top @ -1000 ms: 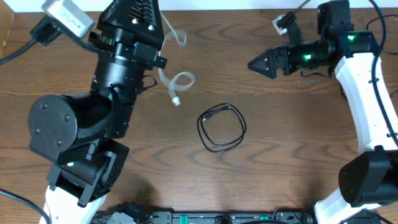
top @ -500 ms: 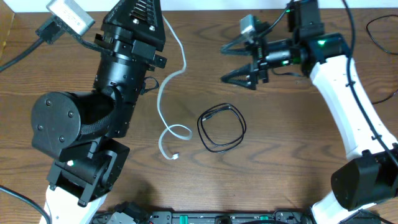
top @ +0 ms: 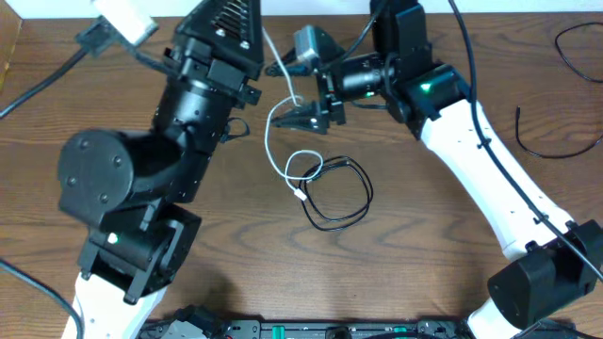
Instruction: Untangle cables
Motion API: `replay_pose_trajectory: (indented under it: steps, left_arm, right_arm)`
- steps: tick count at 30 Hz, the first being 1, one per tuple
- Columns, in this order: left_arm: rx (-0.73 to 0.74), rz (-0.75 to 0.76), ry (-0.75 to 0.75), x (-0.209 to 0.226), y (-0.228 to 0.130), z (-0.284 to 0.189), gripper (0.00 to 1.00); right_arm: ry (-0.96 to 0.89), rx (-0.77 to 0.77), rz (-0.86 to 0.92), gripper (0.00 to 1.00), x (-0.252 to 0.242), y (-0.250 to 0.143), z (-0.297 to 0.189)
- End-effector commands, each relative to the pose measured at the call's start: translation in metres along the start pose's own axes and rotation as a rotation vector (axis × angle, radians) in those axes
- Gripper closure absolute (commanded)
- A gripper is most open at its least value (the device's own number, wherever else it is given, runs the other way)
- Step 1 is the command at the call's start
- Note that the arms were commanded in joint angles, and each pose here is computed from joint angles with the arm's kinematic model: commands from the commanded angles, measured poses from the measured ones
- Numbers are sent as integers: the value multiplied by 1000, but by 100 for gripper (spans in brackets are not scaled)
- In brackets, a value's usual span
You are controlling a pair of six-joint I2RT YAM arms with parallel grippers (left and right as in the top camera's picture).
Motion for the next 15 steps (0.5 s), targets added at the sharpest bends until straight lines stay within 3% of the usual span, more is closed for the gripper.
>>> replay_pose_trajectory:
  steps: [1,3,10,15]
  left_arm:
    - [25,-30,-17,0,-2,2,93]
    - [37,-27,-4,2,-4,2,93]
    - [133,-8,182,37,-14,-2,93]
    - [178,11,402,74,-18,-12,92]
  right_arm:
    - [-101,9,180,57,-6,-1,8]
    - [-191,11,265,97,-14,-4,5]
    - [-520,12,550,99,-41,-20,-35]
    - [-744,-43,627,98,-33,-8,-92]
Point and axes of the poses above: each gripper's point midway between its finger pads, its own z axis out along the fingers, its own x axis along the line the jaws close on, y = z × x, the point moved 9 cm from there along -z, back along the fingers, and after that the axes turned 10 degrees about z, right-handed, at the moved point
